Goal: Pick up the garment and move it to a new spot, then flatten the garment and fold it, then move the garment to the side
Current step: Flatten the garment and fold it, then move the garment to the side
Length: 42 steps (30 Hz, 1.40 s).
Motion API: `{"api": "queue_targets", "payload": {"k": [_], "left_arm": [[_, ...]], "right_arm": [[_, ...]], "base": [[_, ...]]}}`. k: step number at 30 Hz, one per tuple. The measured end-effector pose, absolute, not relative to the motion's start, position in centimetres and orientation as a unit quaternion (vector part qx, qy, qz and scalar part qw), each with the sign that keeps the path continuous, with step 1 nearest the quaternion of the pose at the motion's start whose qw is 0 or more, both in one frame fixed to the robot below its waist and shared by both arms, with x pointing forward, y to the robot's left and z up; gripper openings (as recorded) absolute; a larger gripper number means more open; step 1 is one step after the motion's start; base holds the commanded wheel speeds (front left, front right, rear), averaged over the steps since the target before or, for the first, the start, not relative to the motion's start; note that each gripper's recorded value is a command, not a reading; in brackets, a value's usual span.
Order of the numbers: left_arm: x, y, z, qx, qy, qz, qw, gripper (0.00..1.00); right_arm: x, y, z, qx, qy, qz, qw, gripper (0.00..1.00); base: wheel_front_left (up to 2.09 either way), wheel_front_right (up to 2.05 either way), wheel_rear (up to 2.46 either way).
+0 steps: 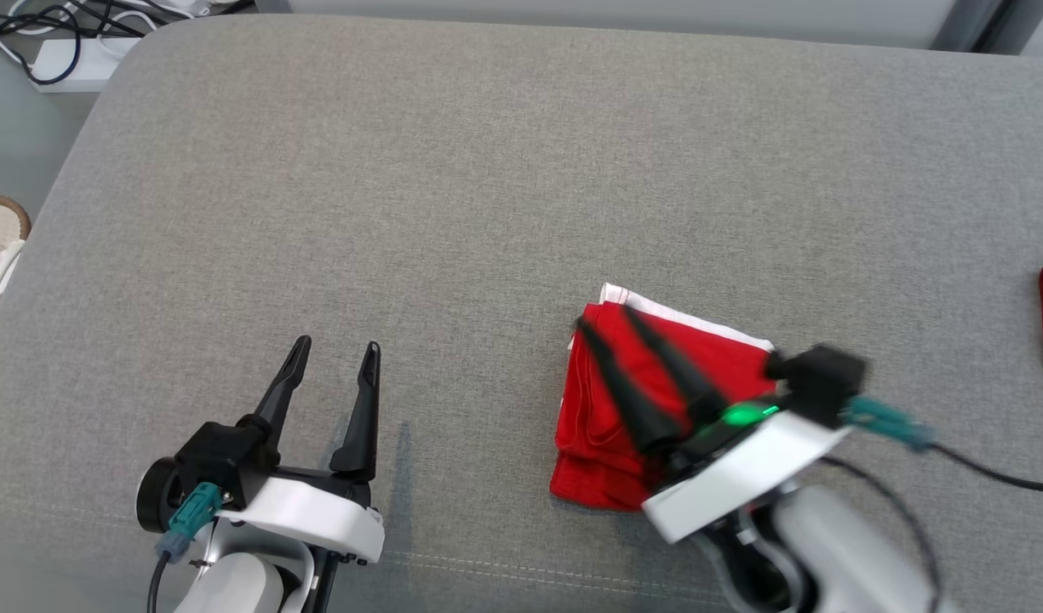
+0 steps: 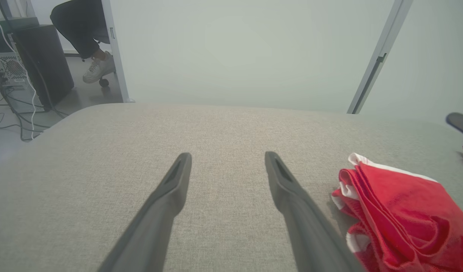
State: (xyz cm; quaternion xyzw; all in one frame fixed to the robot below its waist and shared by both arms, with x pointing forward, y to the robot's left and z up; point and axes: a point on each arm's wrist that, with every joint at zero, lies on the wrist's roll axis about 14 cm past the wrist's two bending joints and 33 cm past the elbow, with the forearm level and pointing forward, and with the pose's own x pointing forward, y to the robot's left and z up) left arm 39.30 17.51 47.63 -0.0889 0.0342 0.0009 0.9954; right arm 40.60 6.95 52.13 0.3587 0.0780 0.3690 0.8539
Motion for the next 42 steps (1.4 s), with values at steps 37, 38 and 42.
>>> {"api": "queue_targets", "payload": {"k": [37,38,42], "left_arm": [[37.8,19.0,49.4,-0.064,0.011,0.012,0.998,1.0],[37.7,19.1,49.5,-0.064,0.009,0.014,0.998,1.0],[37.6,19.4,49.9,-0.064,0.004,0.02,0.998,1.0]], "right_arm": [[38.7,-15.9,47.5,0.093,0.014,0.088,0.992,1.0],[38.7,-15.8,47.5,0.093,0.014,0.089,0.992,1.0],[38.8,-15.5,47.1,0.096,0.02,0.092,0.991,1.0]], "base": [[0.0,0.0,0.0],[0.0,0.0,0.0],[0.0,0.0,0.0]]}}
